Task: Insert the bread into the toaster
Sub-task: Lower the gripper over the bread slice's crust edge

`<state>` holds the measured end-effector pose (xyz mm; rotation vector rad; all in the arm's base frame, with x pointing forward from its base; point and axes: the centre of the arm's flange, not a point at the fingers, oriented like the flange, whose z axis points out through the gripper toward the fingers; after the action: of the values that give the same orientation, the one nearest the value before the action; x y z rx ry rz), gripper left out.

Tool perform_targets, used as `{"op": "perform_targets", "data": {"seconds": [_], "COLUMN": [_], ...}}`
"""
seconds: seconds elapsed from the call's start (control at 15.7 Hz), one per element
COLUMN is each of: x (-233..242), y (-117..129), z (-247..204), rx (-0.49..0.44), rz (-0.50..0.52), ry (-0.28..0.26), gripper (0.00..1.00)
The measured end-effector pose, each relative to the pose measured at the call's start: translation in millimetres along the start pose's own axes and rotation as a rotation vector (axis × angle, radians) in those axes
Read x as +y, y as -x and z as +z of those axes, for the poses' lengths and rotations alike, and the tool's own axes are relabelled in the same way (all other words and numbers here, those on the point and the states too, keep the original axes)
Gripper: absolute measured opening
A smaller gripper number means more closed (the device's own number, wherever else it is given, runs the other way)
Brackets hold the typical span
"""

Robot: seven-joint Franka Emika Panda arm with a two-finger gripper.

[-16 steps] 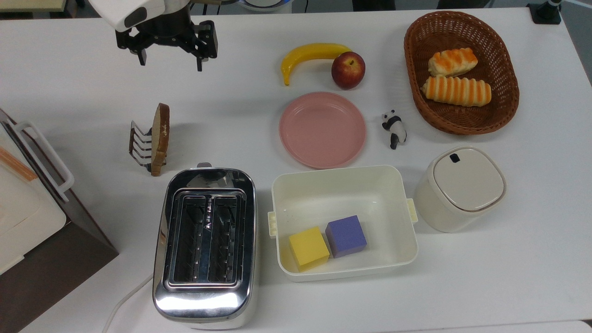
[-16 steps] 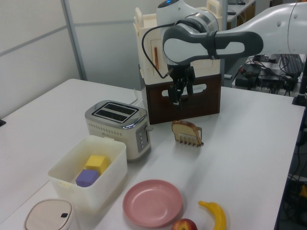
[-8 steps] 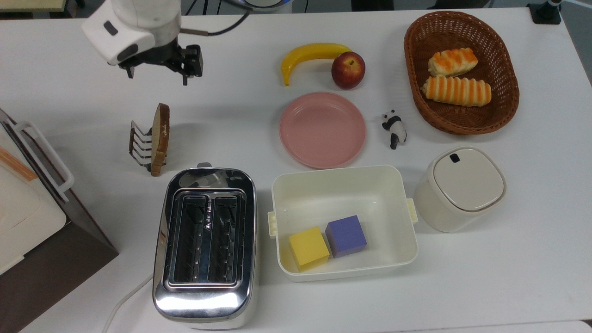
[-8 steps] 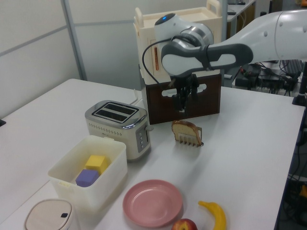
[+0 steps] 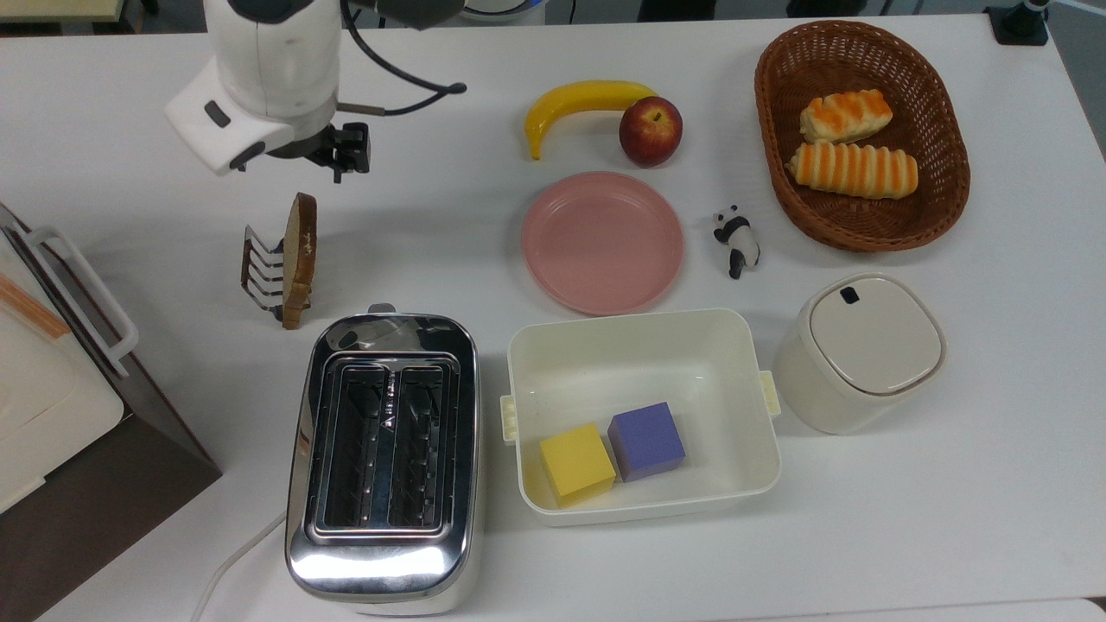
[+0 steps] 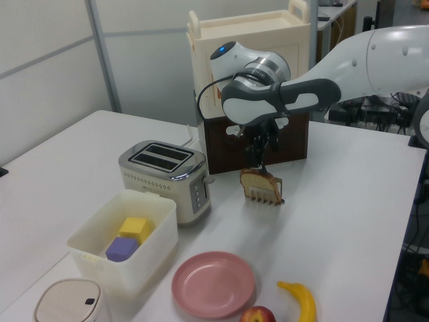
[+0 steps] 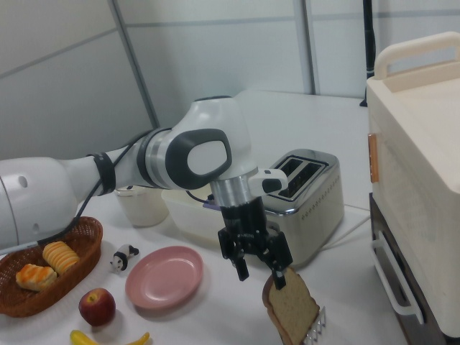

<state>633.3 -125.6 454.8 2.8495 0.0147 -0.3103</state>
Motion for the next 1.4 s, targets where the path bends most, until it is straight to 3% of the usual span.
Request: {"op": "perform_targets", "data": {"seconds": [0.19, 0.64, 0.7, 1.02, 1.14, 1.33, 1.4], "x": [-2, -4, -5, -5, -5, -7, -7], "y": [-6, -13, -14, -15, -15, -16, -16], "z": [10, 15, 15, 15, 15, 17, 17], "rx": [-0.004, 0.017, 0.019, 0.026, 0.026, 0.022, 0.022], "rz": [-0.005, -0.008, -0.008, -0.009, -0.01, -0.012, -0.012], "ry": [0.0, 0.002, 0.002, 0.003, 0.003, 0.002, 0.002], "gripper": [0.97, 0.82, 0.74, 0.59, 0.41, 0.26, 0.26]}}
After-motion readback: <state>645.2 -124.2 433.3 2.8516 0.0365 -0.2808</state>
